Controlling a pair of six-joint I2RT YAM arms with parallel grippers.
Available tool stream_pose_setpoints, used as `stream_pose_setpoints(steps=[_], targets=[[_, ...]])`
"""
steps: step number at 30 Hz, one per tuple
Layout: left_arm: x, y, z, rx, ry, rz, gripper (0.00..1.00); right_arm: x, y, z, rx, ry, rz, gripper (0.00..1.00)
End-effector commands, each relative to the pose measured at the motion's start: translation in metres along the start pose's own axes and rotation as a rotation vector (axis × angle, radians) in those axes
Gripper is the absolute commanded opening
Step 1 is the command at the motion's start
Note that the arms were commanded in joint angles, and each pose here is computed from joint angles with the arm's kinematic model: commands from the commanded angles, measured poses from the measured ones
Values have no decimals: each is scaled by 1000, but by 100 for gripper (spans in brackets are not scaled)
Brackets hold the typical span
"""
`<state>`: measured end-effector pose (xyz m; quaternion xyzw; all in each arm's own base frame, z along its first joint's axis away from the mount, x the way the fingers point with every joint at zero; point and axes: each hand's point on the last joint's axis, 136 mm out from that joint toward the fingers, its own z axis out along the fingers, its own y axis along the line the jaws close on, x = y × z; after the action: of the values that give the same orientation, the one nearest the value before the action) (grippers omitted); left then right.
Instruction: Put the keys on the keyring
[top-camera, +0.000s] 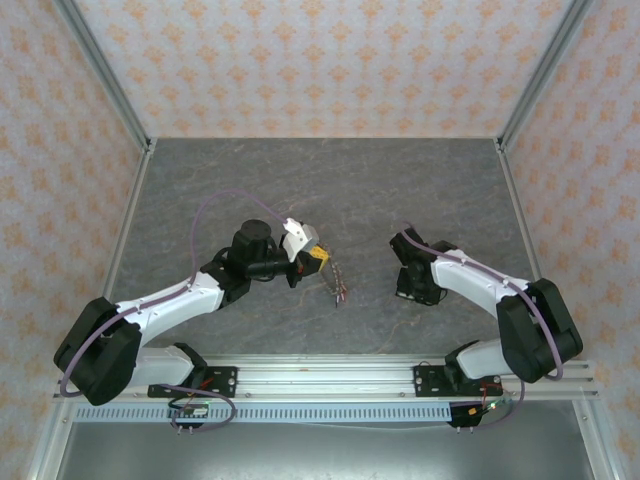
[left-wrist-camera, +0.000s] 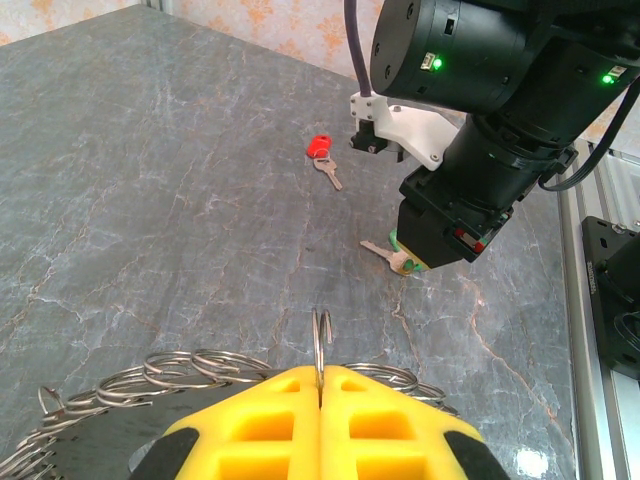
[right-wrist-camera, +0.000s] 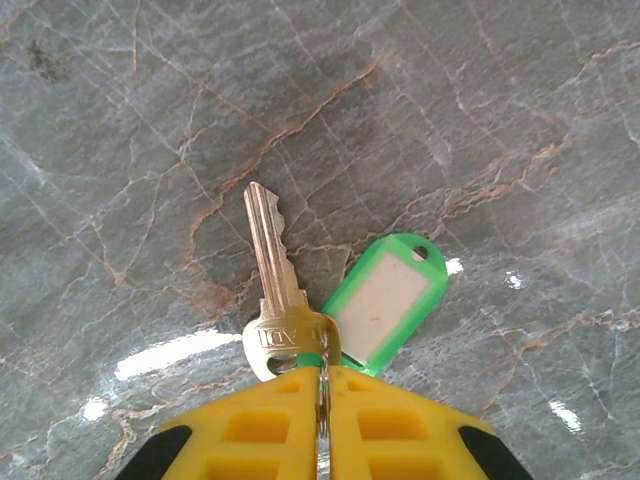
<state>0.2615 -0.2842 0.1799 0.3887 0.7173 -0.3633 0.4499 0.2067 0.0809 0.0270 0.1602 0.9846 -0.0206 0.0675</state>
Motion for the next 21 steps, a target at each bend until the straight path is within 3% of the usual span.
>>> stream_pose_setpoints(steps=[1, 21], targets=[[-26, -3, -4, -3, -71, 39, 0, 3, -8, 1, 36, 1, 3, 12], [-30, -2, -4, -10, -82, 39, 0, 5, -6, 5, 40, 22, -8, 13]])
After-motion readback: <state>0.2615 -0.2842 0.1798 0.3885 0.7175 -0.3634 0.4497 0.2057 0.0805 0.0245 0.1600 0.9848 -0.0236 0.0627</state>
